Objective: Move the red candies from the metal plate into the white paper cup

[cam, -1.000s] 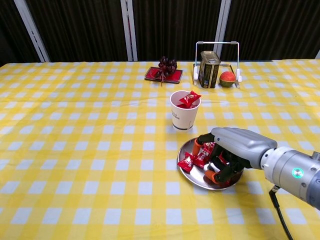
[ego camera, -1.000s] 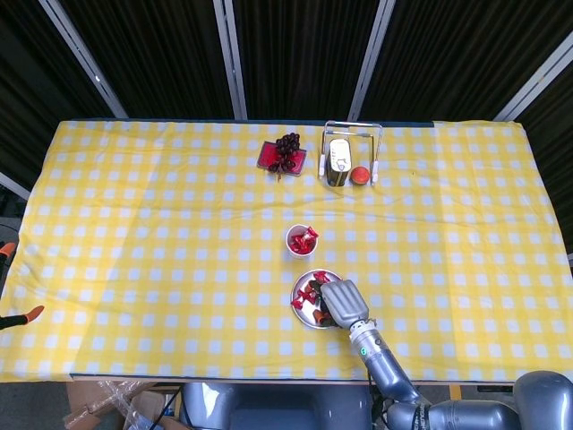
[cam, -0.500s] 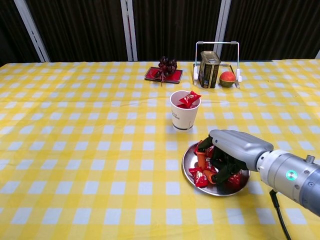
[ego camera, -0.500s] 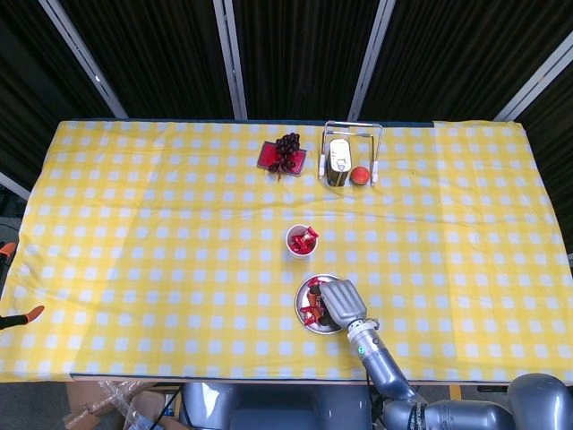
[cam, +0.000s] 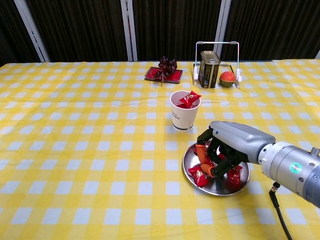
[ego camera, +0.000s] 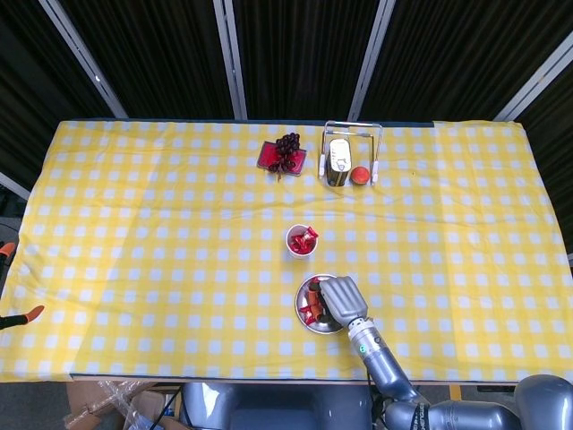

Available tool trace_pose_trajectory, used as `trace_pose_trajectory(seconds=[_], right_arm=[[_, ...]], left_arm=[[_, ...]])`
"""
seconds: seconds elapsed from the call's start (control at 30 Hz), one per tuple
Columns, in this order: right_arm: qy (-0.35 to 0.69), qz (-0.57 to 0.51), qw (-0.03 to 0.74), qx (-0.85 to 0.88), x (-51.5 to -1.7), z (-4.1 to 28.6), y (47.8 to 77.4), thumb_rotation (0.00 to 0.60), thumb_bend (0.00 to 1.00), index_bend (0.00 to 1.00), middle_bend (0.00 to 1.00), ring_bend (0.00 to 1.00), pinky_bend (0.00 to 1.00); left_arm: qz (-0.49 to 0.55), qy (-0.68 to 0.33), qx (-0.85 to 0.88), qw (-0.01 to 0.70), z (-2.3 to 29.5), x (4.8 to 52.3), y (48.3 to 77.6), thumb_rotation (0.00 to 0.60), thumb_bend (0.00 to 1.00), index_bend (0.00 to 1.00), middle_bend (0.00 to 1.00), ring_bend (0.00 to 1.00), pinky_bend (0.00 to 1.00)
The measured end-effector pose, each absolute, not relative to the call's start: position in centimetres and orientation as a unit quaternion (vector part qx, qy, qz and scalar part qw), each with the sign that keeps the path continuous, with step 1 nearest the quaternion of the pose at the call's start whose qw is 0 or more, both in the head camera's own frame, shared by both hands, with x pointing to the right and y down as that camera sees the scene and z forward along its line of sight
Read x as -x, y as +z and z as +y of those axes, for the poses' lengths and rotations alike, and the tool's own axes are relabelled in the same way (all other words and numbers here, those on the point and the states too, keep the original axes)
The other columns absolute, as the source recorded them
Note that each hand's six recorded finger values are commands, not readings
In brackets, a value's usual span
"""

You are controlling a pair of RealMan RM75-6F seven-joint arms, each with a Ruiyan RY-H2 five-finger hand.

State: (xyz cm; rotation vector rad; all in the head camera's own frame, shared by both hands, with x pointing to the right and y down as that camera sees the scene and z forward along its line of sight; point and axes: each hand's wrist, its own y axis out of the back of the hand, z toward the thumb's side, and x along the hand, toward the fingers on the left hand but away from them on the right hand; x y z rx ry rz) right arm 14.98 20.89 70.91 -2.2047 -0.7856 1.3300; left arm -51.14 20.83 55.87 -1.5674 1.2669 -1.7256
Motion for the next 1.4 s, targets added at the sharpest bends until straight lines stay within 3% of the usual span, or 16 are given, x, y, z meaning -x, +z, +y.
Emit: trace_pose_trajectory(seconds=[0.43,0.87,1.4], right_arm=[[0.47,-0.3,0.239,0.795,-15.0,19.6,69.1,0.6,0.45,0.61,0.81,0.96,1.0],[0.449,-0.337,0.249,0.789,-13.8,15.1,66.3,0.6,0.45,0.61,0.81,0.96,1.0],[0.46,-0.35,0.265,0.771,-12.0,10.1,67.3,0.6,0.45,0.61,0.81,0.96,1.0]], left_arm=[[0.463,-0.63,0.574,0.242,20.8,51.1,55.9,0.6,0.04,0.0,0.0,0.0,0.0],[0.463,-0.631,0.575,0.238,20.8,51.1,56.0,0.6,0.04,0.0,0.0,0.0,0.0],[0.462,-0.634,0.578,0.227,20.8,51.2,56.1,0.6,0.04,0.0,0.0,0.0,0.0]])
